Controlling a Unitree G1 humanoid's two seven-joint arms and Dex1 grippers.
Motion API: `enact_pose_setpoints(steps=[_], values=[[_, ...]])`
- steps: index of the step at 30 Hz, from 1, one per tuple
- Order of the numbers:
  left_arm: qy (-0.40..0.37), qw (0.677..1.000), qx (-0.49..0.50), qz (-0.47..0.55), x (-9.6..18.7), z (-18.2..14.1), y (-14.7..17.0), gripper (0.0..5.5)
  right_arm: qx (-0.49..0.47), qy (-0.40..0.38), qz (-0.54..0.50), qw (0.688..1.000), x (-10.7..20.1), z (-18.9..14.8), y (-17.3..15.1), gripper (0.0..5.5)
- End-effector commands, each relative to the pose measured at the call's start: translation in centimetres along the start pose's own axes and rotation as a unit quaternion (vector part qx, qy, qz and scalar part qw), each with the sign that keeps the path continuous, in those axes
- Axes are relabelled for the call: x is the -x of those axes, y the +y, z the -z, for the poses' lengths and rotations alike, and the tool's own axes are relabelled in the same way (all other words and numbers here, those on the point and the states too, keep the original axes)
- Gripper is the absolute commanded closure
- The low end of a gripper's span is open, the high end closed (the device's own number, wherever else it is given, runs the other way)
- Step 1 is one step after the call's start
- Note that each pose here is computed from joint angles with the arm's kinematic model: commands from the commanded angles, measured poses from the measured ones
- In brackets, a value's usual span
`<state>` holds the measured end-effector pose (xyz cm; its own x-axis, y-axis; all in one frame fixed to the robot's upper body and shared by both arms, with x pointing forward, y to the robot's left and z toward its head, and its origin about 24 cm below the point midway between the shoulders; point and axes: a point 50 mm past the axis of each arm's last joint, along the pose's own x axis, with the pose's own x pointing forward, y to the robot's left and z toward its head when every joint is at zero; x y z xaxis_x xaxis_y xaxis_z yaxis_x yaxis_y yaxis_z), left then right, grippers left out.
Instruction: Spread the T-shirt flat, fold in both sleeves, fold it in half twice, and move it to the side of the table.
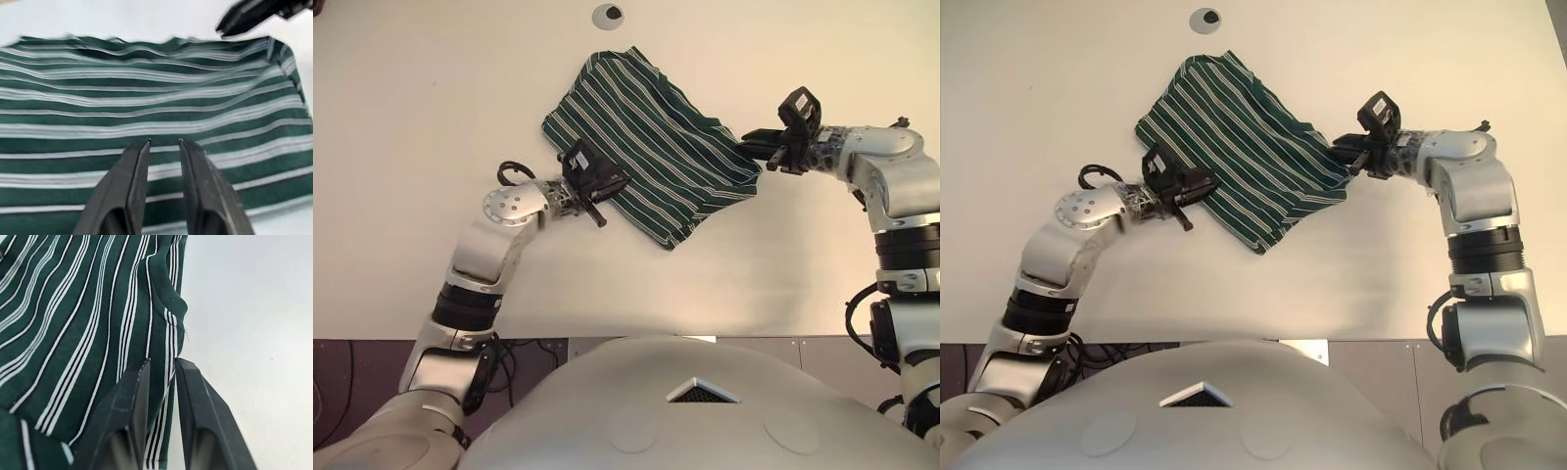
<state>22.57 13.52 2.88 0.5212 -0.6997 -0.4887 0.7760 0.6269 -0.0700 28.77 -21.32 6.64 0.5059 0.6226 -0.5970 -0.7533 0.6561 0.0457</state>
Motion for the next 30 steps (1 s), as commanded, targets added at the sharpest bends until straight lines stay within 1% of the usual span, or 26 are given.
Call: enact_pose_setpoints(steps=[1,4,5,7,9,11,13,14,16,18,19,22,25,28,29,30], values=[[0.099,0.993,-0.038,-0.053,0.8,3.8,2.5,4.45,0.002,-0.018,-0.012,1.0,-0.3,-0.7,0.5,4.61],[0.153,0.978,-0.1,-0.103,1.7,5.1,5.9,4.45,-0.001,-0.023,-0.016,1.0,-0.3,-0.9,0.7,4.61],[0.161,0.973,-0.114,-0.122,2.0,5.1,7.2,4.45,-0.003,-0.026,-0.019,0.999,-0.4,-1.0,0.7,4.61],[0.172,0.958,-0.162,-0.164,2.9,4.0,10.2,4.45,-0.015,-0.037,-0.027,0.999,-0.5,-1.4,1.0,4.61],[0.149,0.951,-0.195,-0.189,3.5,1.6,12.4,4.45,-0.033,-0.047,-0.039,0.998,-0.7,-1.8,1.5,4.61],[0.102,0.945,-0.22,-0.217,3.7,-1.6,13.9,4.45,-0.061,-0.059,-0.048,0.995,-0.9,-2.2,1.9,4.61],[0.052,0.945,-0.214,-0.244,4.1,-4.1,14.9,4.45,-0.101,-0.068,-0.049,0.991,-1.1,-2.5,2.2,4.61],[0.025,0.948,-0.198,-0.247,4.3,-4.9,15.0,4.45,-0.119,-0.072,-0.05,0.989,-1.2,-2.7,2.3,4.61],[-0.032,0.961,-0.148,-0.231,4.9,-5.7,14.1,4.45,-0.17,-0.07,-0.052,0.982,-1.6,-2.9,2.9,4.61],[-0.055,0.968,-0.109,-0.218,5.6,-5.5,13.2,4.45,-0.204,-0.062,-0.062,0.975,-1.9,-3.0,3.6,4.61],[-0.058,0.971,-0.074,-0.219,6.2,-4.8,12.8,4.45,-0.223,-0.054,-0.069,0.971,-2.0,-3.0,4.0,4.41],[-0.038,0.977,0.025,-0.206,7.7,-2.3,11.1,4.45,-0.274,-0.036,-0.091,0.957,-2.3,-2.9,6.0,3.94],[-0.026,0.97,0.144,-0.192,9.0,-0.3,9.4,3.99,-0.315,-0.021,-0.094,0.944,-3.0,-2.8,7.9,3.47],[0.001,0.96,0.224,-0.17,9.4,0.9,8.1,3.51,-0.35,0.013,-0.071,0.934,-4.2,-2.0,9.3,2.92],[0.006,0.957,0.237,-0.166,9.4,1.0,7.9,3.46,-0.359,0.021,-0.063,0.931,-4.5,-1.8,9.5,2.89],[0.009,0.955,0.247,-0.162,9.4,1.0,7.9,3.28,-0.369,0.026,-0.056,0.927,-4.7,-1.6,9.7,2.88]])
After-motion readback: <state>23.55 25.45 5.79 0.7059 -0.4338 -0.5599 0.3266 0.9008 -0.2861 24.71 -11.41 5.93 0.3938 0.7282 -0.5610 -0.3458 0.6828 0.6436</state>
